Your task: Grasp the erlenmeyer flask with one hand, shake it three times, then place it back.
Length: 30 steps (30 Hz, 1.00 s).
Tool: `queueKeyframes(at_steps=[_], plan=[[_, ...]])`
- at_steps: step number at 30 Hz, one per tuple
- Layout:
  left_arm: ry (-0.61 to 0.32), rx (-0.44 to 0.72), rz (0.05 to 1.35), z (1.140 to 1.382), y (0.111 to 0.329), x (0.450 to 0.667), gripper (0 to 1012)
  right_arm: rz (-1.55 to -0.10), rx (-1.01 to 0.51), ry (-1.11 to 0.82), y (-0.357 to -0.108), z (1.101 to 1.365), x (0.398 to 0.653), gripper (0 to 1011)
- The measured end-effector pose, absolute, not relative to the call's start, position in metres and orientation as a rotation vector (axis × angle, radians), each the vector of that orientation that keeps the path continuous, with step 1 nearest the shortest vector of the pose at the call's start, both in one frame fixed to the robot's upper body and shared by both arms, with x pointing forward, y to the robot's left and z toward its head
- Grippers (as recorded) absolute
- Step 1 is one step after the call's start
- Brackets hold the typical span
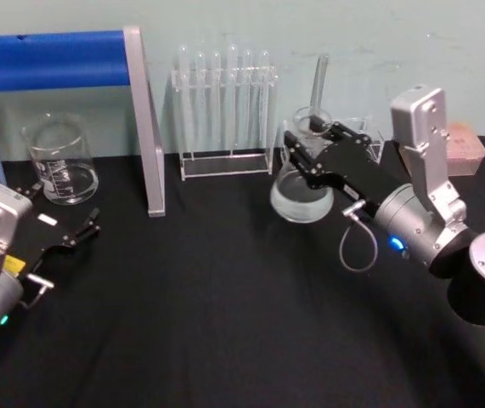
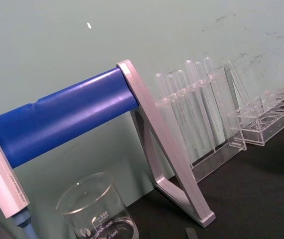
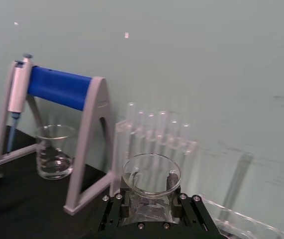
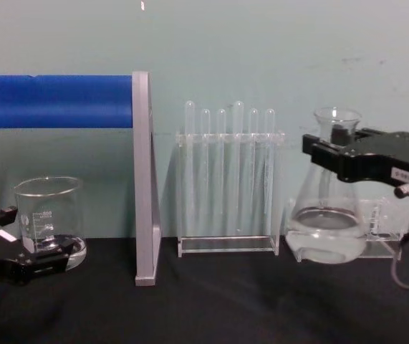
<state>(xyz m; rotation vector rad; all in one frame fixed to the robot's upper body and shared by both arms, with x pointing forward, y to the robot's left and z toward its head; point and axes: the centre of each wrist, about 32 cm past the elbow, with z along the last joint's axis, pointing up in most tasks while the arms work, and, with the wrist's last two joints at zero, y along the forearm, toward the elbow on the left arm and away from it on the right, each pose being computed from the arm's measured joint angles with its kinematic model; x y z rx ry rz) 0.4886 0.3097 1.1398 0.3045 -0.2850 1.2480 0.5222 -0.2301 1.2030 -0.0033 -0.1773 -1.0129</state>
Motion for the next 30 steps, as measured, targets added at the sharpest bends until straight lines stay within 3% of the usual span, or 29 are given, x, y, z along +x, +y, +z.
queueKeyframes(at_steps=[14, 30], plan=[[-0.285, 0.304, 1.248, 1.14, 0.31, 0.489, 1001, -1.029, -0.006, -0.18, -0.231, 1.203, 0.524, 450], [-0.285, 0.304, 1.248, 1.14, 0.31, 0.489, 1001, -0.872, 0.013, -0.174, -0.199, 1.203, 0.521, 450]])
